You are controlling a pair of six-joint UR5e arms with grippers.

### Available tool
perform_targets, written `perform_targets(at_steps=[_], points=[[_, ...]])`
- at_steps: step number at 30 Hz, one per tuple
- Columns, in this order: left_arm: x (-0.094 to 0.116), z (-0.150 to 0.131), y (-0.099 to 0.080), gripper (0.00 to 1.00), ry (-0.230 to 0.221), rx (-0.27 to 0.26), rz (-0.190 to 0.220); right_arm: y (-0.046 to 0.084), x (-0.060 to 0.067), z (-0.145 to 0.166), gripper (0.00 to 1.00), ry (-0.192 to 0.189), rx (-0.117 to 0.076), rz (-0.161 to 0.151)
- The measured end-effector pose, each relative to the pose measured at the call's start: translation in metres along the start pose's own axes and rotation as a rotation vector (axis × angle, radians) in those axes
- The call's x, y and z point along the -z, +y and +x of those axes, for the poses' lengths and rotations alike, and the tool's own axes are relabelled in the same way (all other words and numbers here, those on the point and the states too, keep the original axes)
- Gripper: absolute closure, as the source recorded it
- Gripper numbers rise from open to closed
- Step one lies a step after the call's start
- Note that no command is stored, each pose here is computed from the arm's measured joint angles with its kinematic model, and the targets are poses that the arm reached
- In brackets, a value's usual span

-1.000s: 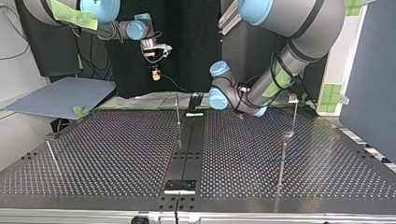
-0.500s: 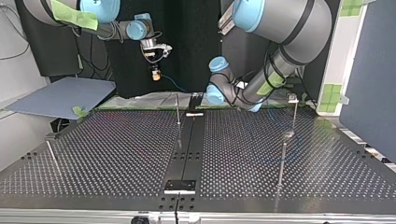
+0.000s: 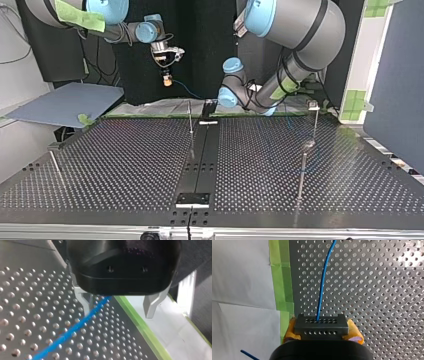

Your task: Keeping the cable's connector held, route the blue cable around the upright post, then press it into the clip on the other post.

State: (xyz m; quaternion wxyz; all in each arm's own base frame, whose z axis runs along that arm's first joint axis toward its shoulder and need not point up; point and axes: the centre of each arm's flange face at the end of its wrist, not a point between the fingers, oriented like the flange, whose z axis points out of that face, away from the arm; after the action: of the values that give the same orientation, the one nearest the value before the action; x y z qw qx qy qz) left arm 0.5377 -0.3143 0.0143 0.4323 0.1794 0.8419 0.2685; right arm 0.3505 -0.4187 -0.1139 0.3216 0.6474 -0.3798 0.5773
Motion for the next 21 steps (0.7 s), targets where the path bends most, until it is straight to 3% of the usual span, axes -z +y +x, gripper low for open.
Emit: perform_targets(at_steps=[5,15,21], points=[[0.001,0.001,-0.007,0.01,-0.007,0.039,0.026,-0.001,0.000,0.000,1.00,0.000,0.000,0.002],[-0.011,0.036,-0.037,0.01,0.023,0.049,0.052,0.000,0.000,0.000,1.00,-0.001,0.001,0.001],[-0.013,0.039,-0.046,0.01,0.004,0.090,0.086,-0.001,0.000,0.000,1.00,0.000,0.003,0.001]])
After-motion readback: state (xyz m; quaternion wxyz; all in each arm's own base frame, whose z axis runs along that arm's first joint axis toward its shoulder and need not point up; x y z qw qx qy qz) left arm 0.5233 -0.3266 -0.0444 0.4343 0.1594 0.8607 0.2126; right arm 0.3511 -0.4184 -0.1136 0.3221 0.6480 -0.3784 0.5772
